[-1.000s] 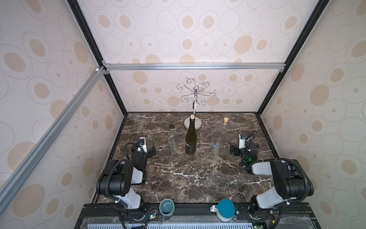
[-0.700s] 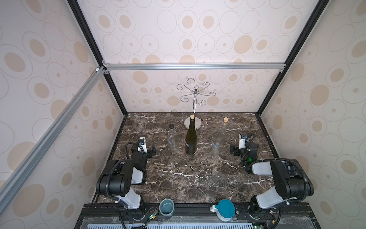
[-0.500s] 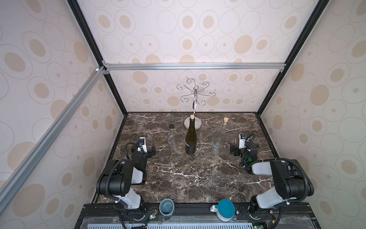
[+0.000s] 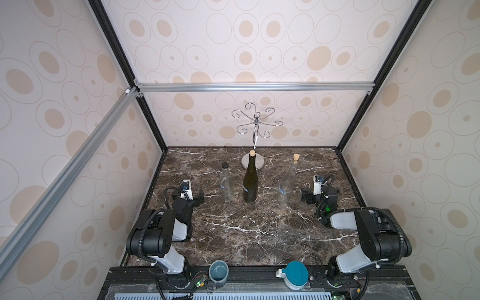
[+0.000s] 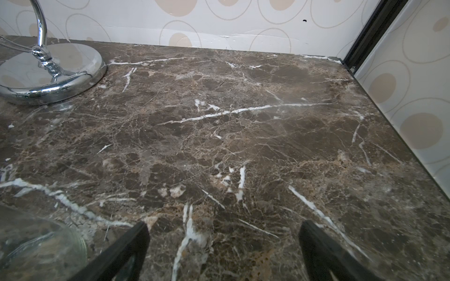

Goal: Remove the label from the bottle
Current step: Pick up the bottle from the center of the board.

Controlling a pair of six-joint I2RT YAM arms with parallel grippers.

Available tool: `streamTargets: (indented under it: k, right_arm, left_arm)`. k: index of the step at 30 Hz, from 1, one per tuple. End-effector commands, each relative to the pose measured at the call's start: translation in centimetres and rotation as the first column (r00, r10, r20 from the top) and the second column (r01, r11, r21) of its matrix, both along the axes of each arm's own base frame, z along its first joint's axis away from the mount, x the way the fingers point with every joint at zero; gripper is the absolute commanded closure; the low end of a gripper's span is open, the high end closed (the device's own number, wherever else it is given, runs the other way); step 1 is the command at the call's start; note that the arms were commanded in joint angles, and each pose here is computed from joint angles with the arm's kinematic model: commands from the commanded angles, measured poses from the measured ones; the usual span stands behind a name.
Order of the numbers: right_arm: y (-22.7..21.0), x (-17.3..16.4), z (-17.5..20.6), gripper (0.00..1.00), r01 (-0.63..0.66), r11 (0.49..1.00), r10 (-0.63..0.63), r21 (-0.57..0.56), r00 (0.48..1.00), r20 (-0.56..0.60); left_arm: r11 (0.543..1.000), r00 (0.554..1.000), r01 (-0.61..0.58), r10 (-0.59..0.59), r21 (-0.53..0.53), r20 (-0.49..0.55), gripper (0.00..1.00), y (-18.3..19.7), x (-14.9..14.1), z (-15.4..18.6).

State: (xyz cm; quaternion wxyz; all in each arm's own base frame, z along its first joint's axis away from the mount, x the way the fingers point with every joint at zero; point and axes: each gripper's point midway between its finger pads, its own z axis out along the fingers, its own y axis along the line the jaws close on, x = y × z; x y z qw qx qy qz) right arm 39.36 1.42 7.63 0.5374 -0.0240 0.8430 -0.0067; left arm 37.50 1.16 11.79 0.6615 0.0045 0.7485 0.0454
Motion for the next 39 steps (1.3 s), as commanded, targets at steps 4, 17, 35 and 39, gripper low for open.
streamTargets:
  k: [4, 17, 35, 39]
  right_arm:
    - [-0.2, 0.4, 1.2, 0.00, 0.003, 1.000, -0.003, -0.005, 0.999, 0.034]
    - [-0.6, -2.4, 6.4, 0.00, 0.075, 0.992, -0.072, 0.100, 0.997, -0.033]
    - [3.3, -11.2, 18.0, 0.01, -0.094, 0.963, 0.143, 0.254, 0.973, -0.183]
    - [4.3, -12.4, 19.6, 0.09, -0.145, 0.950, 0.204, 0.276, 0.959, -0.197]
  left_arm:
    - [0.998, 0.993, -0.065, 0.067, -0.026, 0.101, 0.00, 1.0, -1.3, 2.4]
    - [0.977, 0.981, -0.181, 0.188, -0.115, 0.048, 0.00, 2.9, -1.1, 8.6]
    - [0.931, 0.999, -0.016, 0.033, -0.364, 0.041, 0.00, -0.3, -1.6, 19.4]
    - [0.922, 0.999, 0.019, -0.007, -0.386, 0.034, 0.00, -1.1, -1.7, 21.0]
